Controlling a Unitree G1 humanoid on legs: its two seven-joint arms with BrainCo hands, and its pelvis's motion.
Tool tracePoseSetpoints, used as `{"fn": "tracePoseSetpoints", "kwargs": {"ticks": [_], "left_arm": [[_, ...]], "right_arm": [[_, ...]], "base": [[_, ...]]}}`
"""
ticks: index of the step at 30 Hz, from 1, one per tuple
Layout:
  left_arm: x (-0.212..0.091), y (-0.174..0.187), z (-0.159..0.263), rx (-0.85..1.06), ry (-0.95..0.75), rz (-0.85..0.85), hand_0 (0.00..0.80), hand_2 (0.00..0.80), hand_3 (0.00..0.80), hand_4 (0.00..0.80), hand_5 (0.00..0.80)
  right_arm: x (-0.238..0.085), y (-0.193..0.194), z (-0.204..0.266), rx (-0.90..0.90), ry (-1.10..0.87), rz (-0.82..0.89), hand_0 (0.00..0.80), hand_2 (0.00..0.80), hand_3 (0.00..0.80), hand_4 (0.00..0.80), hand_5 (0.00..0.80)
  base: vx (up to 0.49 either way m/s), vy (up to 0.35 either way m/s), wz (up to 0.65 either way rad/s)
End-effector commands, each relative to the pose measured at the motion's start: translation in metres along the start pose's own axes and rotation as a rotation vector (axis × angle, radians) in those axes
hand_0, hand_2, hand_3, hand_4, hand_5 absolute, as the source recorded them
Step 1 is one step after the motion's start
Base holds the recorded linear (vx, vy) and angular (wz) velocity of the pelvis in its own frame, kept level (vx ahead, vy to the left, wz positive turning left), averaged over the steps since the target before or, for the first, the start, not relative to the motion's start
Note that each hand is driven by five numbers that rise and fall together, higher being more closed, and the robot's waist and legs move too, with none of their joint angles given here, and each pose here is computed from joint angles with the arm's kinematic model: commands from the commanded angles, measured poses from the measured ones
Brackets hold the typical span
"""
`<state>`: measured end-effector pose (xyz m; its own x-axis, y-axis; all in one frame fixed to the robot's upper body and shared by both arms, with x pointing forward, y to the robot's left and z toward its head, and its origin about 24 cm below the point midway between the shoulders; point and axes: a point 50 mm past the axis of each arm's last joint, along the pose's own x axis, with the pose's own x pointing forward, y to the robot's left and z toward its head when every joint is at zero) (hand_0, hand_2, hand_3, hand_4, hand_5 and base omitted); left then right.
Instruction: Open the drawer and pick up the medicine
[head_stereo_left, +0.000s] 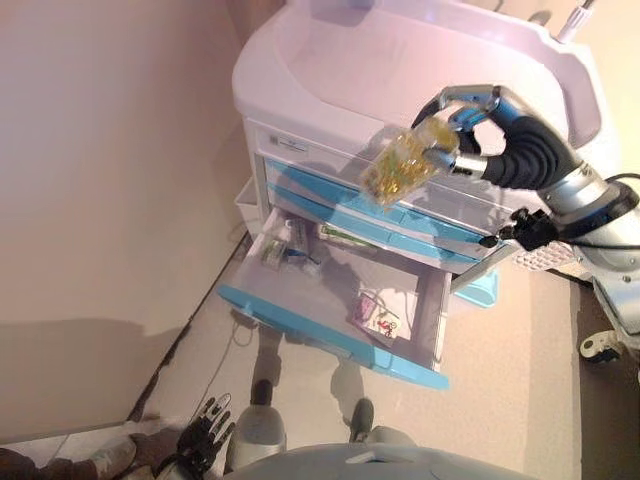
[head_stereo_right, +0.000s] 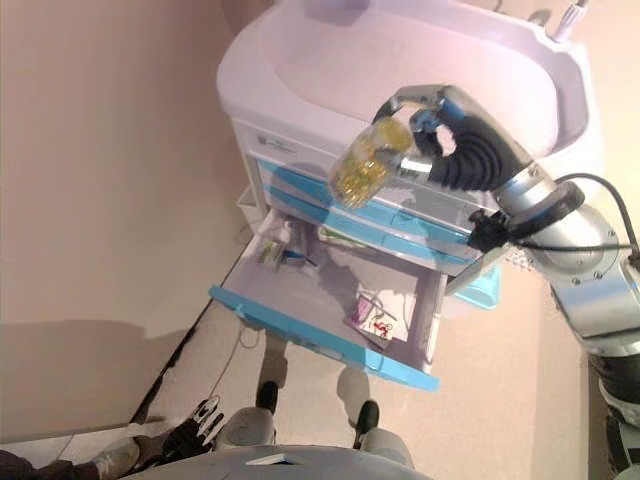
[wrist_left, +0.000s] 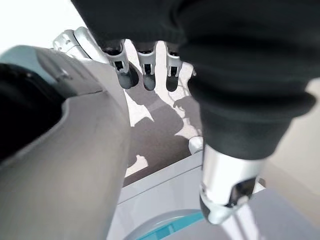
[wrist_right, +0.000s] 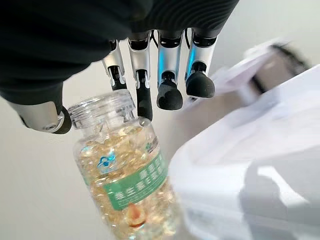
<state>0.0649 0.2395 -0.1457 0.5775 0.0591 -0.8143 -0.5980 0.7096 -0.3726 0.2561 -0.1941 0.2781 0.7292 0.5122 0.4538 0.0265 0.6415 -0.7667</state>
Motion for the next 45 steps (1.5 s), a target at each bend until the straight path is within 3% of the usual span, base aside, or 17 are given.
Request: {"fn": "tracePoseSetpoints", "kwargs": {"ticks": [1,11,24,45], "left_arm": [[-0.009,0.021,0.0,0.048,0.033,0.061,0.0,0.0,0.0,0.0,0.0],[-0.013,0.03,0.007,0.083,0.069,0.088,0.0,0.0,0.0,0.0,0.0],[-0.016,0.037,0.024,0.11,0.085,0.114,0.0,0.0,0.0,0.0,0.0],[-0.014,0.032,0.025,0.159,0.115,0.093,0.0,0.0,0.0,0.0,0.0]], "right_arm": [[0.014,-0.035,0.015,-0.026,-0.042,-0.146,0.8,0.8,0.8,0.8,0.8],[0.027,-0.1,-0.023,-0.128,0.195,-0.382,0.8,0.8,0.8,0.8,0.8],[0.021,-0.148,-0.068,-0.247,0.527,-0.431,0.8,0.8,0.8,0.8,0.8],[-0.055,-0.056,-0.189,0.064,1.024,-0.267,0.8,0.8,0.8,0.8,0.8]], "base": [[0.046,0.01,0.04],[0.046,0.008,0.02],[0.033,0.003,0.05],[0.002,-0.002,0.03]]}}
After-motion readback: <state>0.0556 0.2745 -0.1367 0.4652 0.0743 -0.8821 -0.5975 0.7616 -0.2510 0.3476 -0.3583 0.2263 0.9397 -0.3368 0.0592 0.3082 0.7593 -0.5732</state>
